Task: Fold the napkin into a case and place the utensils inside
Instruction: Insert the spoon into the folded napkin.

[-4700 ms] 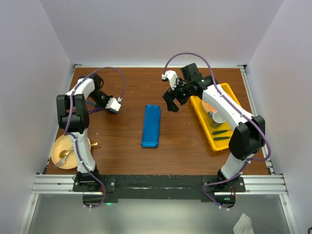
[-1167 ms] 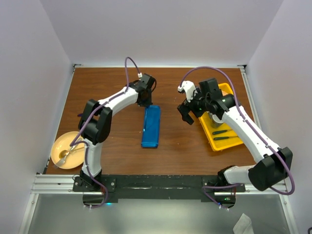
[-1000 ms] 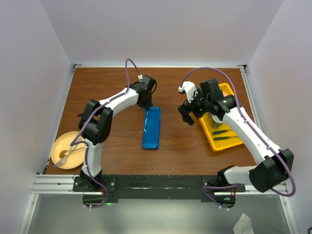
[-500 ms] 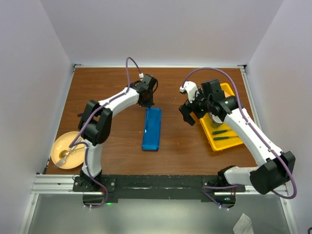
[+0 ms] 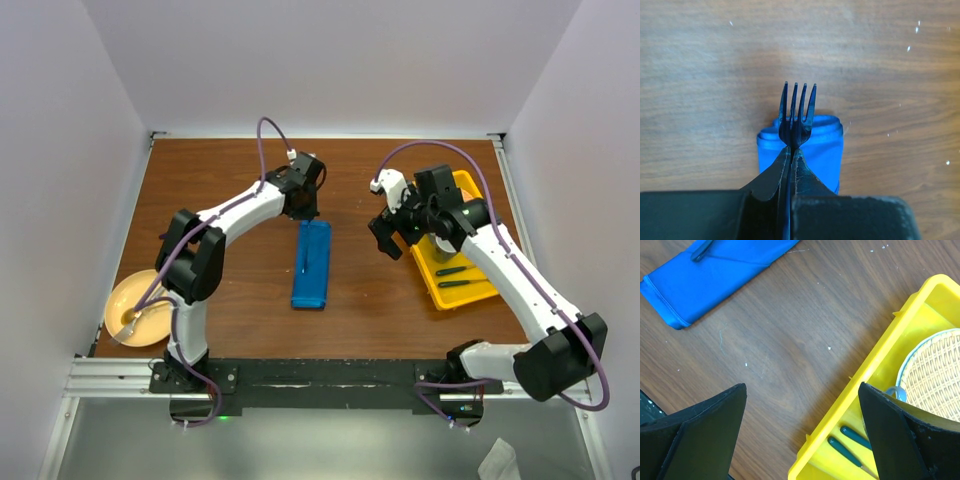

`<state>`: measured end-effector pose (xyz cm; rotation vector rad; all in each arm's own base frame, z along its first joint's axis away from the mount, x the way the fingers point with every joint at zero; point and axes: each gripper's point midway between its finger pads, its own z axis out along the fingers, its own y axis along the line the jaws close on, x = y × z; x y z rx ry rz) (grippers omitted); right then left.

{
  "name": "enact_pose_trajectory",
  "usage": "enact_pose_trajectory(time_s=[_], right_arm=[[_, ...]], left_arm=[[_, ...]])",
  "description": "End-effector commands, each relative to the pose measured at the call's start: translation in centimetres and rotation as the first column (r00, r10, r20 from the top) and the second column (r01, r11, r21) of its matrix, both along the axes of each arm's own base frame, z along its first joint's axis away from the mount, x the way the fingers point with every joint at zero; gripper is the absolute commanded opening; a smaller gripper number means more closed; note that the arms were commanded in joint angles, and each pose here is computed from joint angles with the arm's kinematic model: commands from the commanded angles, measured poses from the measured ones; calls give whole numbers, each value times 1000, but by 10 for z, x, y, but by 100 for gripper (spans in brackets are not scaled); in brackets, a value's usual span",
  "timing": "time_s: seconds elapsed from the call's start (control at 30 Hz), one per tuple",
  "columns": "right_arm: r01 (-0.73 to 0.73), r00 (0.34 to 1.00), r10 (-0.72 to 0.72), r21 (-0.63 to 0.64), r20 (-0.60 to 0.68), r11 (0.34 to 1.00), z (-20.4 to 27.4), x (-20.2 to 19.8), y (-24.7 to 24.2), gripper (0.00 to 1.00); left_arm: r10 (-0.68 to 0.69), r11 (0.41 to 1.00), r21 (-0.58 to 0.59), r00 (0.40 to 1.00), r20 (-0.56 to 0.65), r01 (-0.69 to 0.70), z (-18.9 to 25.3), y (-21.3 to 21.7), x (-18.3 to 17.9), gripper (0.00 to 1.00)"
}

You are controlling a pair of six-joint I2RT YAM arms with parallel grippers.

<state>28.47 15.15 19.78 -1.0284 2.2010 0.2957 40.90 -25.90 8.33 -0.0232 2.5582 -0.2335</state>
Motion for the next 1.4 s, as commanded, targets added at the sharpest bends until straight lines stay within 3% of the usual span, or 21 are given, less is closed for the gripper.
enact_pose_trajectory(time_s=[0.0,0.23,0.4,0.67,1.37], right_arm=[[-7,1000,7,27,24,1000,9,-6,0,98],[-4,1000,4,31,21,1000,8,-8,-1,98],[-6,1000,5,34,20,999,7,-8,-1,98],[-4,1000,3,29,29,1000,10,-7,-1,98],[-6,1000,5,33,20,999,6,-6,0,98]], left_arm=[[19,998,-54,1000,3,-19,10,-6,-9,0],[19,999,-46,1000,8,-18,9,-4,-11,0],[23,999,-34,993,114,-19,37,-7,18,0],[44,999,-18,980,192,-42,45,-3,47,0],[20,1000,-15,998,66,-19,1,5,8,0]])
